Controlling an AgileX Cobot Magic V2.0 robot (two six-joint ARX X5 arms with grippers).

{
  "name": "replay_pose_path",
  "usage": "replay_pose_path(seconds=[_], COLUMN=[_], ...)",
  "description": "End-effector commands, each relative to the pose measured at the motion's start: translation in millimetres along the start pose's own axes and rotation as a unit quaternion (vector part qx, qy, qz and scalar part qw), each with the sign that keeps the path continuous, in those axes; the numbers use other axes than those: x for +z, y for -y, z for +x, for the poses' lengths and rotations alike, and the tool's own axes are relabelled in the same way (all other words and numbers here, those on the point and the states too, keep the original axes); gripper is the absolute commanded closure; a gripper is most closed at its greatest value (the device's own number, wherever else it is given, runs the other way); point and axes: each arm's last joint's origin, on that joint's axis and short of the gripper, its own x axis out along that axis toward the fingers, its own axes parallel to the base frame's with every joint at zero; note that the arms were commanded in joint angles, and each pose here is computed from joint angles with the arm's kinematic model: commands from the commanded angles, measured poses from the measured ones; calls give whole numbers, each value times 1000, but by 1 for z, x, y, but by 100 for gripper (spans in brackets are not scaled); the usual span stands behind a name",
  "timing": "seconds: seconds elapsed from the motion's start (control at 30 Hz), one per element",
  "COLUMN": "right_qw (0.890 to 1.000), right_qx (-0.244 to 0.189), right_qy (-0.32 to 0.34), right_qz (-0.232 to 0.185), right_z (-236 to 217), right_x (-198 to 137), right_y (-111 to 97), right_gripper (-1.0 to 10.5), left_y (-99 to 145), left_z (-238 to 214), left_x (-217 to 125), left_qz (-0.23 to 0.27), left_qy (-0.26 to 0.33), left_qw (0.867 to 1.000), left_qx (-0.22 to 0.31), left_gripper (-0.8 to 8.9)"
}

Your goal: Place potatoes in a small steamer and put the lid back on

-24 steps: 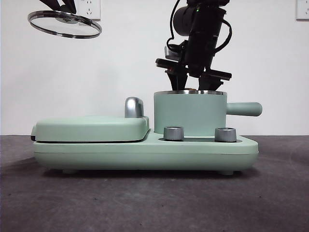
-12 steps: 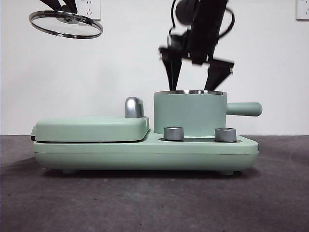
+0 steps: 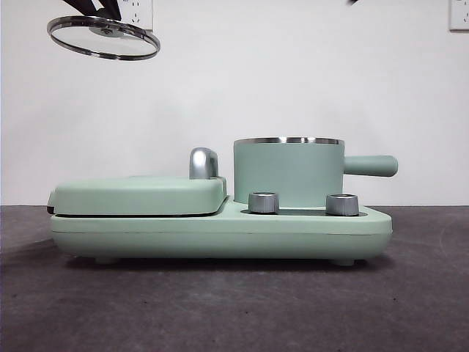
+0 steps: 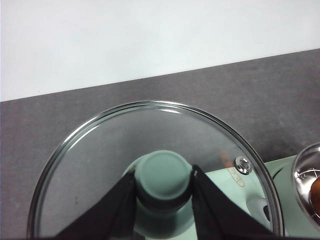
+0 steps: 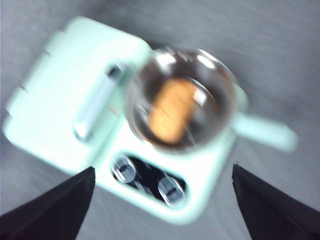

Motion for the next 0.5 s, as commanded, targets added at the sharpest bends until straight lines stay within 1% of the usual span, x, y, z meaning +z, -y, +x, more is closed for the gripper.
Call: replay_pose_path(seconds=[0.03,0.17,0.3,0.37,0.43,0.5], right_qw=[999,999,999,999,998,992], right_qx=[-21,-34,-33,-31,-20,-11], right_qy=[-23,-12,1,16,64,122], right_qz=[-10,-11,-11,-9,5,20], right_z=[-28,-56,-77,-83,-90,-98], right_x=[-33,-78,-126,-143,-162,-179], right_y=[3,9,14,16,18,20], right_gripper=[514,514,514,514,514,514], left_y=[5,13,25,31,39,47], left_z=[-13,-13,-13,-13,-13,-14], left_x=[12,11,11,11,10,9], left_qz=[5,11,19,23,29,35], left_qy=[33,32,31,31,29,26], left_qw=[999,999,999,998,998,997], left_qx=[-8,-18,-34,-42,-52,-63], left_gripper=[800,800,800,800,800,800])
